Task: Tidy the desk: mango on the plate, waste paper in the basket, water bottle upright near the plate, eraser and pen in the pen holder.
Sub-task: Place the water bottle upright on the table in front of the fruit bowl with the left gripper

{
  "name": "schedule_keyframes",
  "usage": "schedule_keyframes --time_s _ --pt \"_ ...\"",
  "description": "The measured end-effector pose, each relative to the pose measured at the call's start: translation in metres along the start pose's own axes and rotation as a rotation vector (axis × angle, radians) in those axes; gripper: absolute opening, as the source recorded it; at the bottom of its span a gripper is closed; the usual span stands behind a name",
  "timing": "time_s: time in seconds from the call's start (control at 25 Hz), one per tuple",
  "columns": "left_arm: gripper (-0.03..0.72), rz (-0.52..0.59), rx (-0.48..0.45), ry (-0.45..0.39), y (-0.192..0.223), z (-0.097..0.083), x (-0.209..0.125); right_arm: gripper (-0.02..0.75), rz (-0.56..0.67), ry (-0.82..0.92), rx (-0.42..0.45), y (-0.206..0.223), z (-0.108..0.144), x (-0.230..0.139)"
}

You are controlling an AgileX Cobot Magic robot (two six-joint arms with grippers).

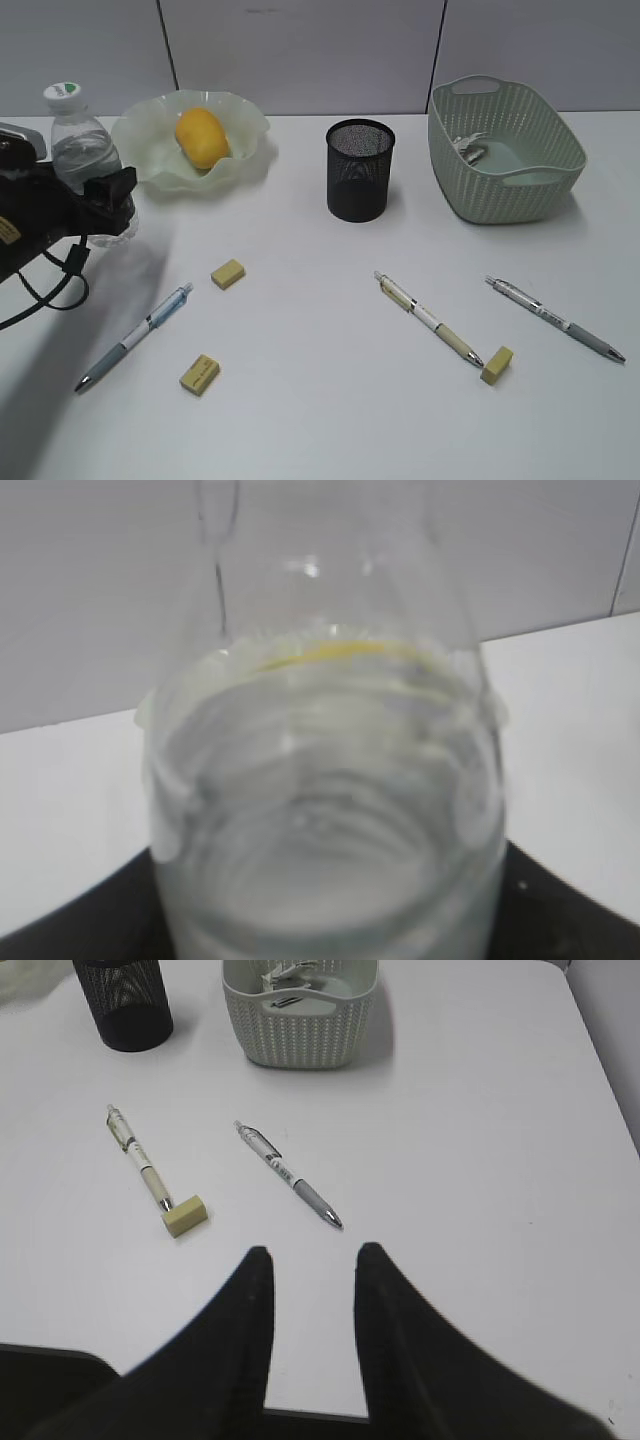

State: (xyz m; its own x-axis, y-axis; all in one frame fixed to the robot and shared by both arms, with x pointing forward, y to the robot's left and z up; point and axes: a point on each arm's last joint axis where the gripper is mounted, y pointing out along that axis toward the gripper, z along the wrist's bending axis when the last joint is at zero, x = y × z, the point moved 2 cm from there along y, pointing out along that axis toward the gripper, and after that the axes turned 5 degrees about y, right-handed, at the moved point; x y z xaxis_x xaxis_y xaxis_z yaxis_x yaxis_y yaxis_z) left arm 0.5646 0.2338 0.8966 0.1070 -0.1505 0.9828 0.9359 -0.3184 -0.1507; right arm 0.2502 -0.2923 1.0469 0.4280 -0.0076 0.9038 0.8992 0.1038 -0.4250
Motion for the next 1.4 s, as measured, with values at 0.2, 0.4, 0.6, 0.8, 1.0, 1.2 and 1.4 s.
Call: schedule_keyframes --time_s 0.2,0.4,0.6,0.8,1.0,1.2,1.4 --pt "0.485 0.008 0.001 -0.002 0.018 0.002 -0.011 0.238 0.0 0.0 0.0 0.0 0.0 0.0" --pt "0.485 0.0 -0.021 0.007 0.042 0.003 -0.022 0.238 0.0 0.0 0.0 0.0 0.0 0.0" --pt "0.485 -0.004 -0.047 0.004 0.055 0.001 -0.03 0.238 0.0 0.0 0.0 0.0 0.0 0.0" --pt "0.485 0.001 -0.049 0.001 0.056 0.001 -0.033 0.239 0.0 0.0 0.0 0.0 0.0 0.0" --pt "0.499 0.003 -0.049 -0.017 0.051 0.0 -0.035 0.24 0.0 0.0 0.0 0.0 0.0 0.0" --pt "0.61 -0.002 -0.035 -0.041 0.048 0.001 -0.036 0.24 0.0 0.0 0.0 0.0 0.0 0.0" --pt "0.636 -0.003 -0.023 -0.047 0.048 0.002 -0.036 0.239 0.0 0.0 0.0 0.0 0.0 0.0"
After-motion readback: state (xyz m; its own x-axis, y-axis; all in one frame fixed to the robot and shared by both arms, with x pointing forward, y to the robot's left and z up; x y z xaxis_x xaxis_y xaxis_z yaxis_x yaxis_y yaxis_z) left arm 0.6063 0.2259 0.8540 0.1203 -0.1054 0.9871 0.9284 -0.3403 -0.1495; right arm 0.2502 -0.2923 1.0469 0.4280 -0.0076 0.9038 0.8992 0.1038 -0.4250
